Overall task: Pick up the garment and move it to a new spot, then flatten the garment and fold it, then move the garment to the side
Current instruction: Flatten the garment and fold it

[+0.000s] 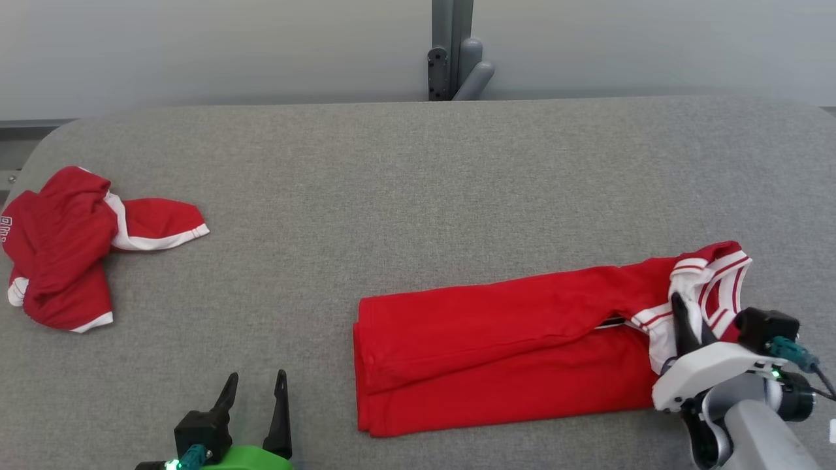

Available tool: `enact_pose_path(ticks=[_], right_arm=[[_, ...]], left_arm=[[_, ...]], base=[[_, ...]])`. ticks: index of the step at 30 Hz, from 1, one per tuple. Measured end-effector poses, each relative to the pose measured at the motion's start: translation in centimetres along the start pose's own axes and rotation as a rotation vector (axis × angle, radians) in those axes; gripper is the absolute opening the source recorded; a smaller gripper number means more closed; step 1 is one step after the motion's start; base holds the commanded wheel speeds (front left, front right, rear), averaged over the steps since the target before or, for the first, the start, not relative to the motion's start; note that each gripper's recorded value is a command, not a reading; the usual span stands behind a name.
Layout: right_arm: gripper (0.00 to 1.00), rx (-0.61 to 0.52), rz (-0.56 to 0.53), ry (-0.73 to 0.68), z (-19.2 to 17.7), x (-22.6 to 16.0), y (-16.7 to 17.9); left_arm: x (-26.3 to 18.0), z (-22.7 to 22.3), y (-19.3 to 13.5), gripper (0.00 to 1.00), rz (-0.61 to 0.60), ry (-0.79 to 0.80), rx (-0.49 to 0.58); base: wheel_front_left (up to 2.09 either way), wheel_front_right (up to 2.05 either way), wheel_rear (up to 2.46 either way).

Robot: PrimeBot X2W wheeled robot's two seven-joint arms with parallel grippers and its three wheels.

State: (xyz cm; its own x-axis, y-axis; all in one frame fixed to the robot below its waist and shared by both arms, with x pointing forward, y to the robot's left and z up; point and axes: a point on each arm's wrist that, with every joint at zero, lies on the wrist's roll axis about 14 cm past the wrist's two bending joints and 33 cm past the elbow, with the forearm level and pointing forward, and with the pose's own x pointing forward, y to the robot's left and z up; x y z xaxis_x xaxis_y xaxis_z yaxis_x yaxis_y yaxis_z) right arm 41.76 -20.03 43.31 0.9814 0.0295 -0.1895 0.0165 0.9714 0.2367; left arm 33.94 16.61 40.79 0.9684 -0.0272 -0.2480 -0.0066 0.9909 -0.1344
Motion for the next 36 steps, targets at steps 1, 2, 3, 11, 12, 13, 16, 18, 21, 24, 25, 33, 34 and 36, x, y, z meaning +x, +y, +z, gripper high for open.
enact_pose_path(ticks=[1,2,3,11,12,13,16,18,21,24,25,33,34,36], right_arm=[[0.00,0.007,0.026,0.000,-0.2,-0.3,0.9],[0.00,0.011,0.051,0.000,-0.3,-0.5,1.8],[0.00,0.016,0.077,-0.002,-0.3,-0.7,2.6],[0.00,0.050,0.338,0.053,-1.8,-2.2,11.8],[0.00,0.055,0.370,0.064,-2.0,-2.4,13.0],[0.00,0.059,0.401,0.079,-2.4,-2.5,14.1],[0.00,0.048,0.494,0.116,-3.2,-2.9,17.4],[0.00,0.034,0.558,0.138,-3.7,-3.1,19.6],[0.00,0.008,0.648,0.172,-4.5,-3.4,22.7],[0.00,-0.021,0.712,0.203,-5.3,-3.5,24.9],[0.00,-0.029,0.728,0.215,-5.6,-3.5,25.4],[1.00,-0.020,0.837,0.250,-6.8,-4.2,29.2],[1.00,-0.008,0.843,0.235,-6.4,-4.2,29.5],[1.00,0.011,0.856,0.204,-5.5,-4.2,30.0]], left_arm=[[0.0,0.2,-0.2,1.00,-0.006,-0.005,-0.003],[0.0,0.3,-0.4,1.00,-0.012,-0.010,-0.004],[0.0,0.4,-0.6,1.00,-0.019,-0.013,-0.005],[-0.4,0.5,-1.5,1.00,-0.045,-0.018,-0.012],[-0.5,0.4,-1.5,1.00,-0.046,-0.016,-0.012],[-0.6,0.3,-1.4,1.00,-0.043,-0.014,-0.013],[-1.0,0.0,-0.9,1.00,-0.027,-0.008,-0.016],[-1.4,-0.1,-0.4,1.00,-0.010,-0.006,-0.020],[-1.9,-0.4,0.5,1.00,0.022,-0.001,-0.026],[-2.5,-0.6,1.3,1.00,0.051,0.003,-0.031],[-2.7,-0.7,1.6,1.00,0.061,0.005,-0.033],[-3.8,-1.0,3.2,1.00,0.129,0.010,-0.059],[-3.8,-1.1,3.3,1.00,0.133,0.010,-0.061],[-3.6,-1.0,3.3,1.00,0.134,0.010,-0.060]], base=[[0.00,0.00,0.00],[0.00,0.00,0.00],[0.00,0.00,0.00],[0.00,0.00,0.00],[0.00,0.00,0.00],[0.00,0.00,0.00],[0.00,0.00,0.00],[0.00,0.00,0.00],[0.00,0.00,0.00],[0.00,0.00,0.00],[0.00,0.00,0.00],[0.00,0.00,0.00],[0.00,0.00,0.00],[0.00,0.00,0.00]])
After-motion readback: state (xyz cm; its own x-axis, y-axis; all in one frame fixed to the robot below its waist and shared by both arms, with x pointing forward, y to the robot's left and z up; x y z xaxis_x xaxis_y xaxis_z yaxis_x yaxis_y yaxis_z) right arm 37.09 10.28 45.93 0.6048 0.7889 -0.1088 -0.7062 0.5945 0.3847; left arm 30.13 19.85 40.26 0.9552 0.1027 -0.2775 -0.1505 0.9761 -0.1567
